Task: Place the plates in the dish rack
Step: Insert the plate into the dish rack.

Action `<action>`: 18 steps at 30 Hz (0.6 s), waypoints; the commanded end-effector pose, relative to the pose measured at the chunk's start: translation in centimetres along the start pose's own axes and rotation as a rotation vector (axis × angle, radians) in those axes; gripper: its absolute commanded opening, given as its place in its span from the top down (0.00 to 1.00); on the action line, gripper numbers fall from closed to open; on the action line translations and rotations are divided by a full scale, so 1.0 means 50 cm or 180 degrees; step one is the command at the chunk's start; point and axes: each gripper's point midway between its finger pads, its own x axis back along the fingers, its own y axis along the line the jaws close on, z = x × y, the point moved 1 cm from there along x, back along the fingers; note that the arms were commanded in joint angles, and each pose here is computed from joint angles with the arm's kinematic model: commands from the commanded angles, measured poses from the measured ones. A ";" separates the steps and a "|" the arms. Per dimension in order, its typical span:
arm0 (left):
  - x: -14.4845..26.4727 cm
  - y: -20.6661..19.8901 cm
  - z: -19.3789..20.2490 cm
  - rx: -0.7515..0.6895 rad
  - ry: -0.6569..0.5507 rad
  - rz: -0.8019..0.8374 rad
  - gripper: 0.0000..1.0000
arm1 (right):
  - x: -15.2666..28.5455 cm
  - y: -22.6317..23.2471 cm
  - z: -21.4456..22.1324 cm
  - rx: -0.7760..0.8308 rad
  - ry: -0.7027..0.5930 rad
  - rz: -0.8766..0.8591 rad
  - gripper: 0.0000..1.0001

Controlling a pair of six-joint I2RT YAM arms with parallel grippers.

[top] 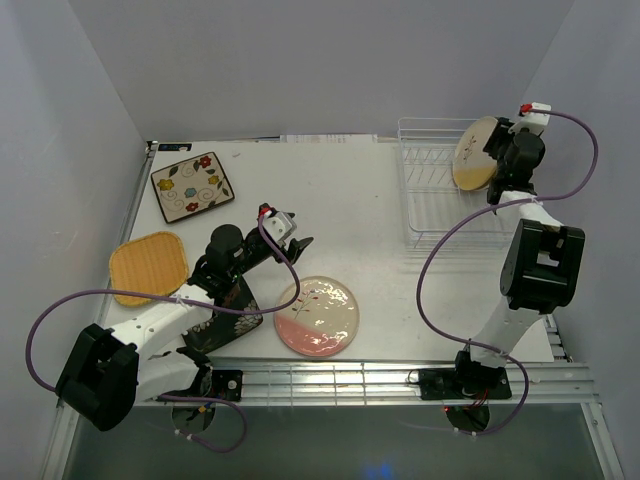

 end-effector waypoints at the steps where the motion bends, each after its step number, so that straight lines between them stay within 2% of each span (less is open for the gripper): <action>1: 0.007 -0.001 -0.020 -0.0022 -0.0084 0.0024 0.21 | 0.039 -0.008 -0.133 -0.0243 -0.0464 0.0385 0.42; 7: 0.002 -0.009 -0.011 -0.0028 -0.0032 0.0113 0.20 | 0.090 0.037 -0.133 -0.0504 -0.0392 0.0601 0.36; 14: -0.004 -0.016 -0.006 0.0011 0.0014 0.0191 0.19 | 0.175 0.109 -0.111 -0.1200 -0.0212 0.0421 0.36; 18: -0.008 -0.016 -0.002 0.0020 0.0036 0.0197 0.19 | 0.250 0.177 -0.144 -0.1582 -0.0208 0.0243 0.35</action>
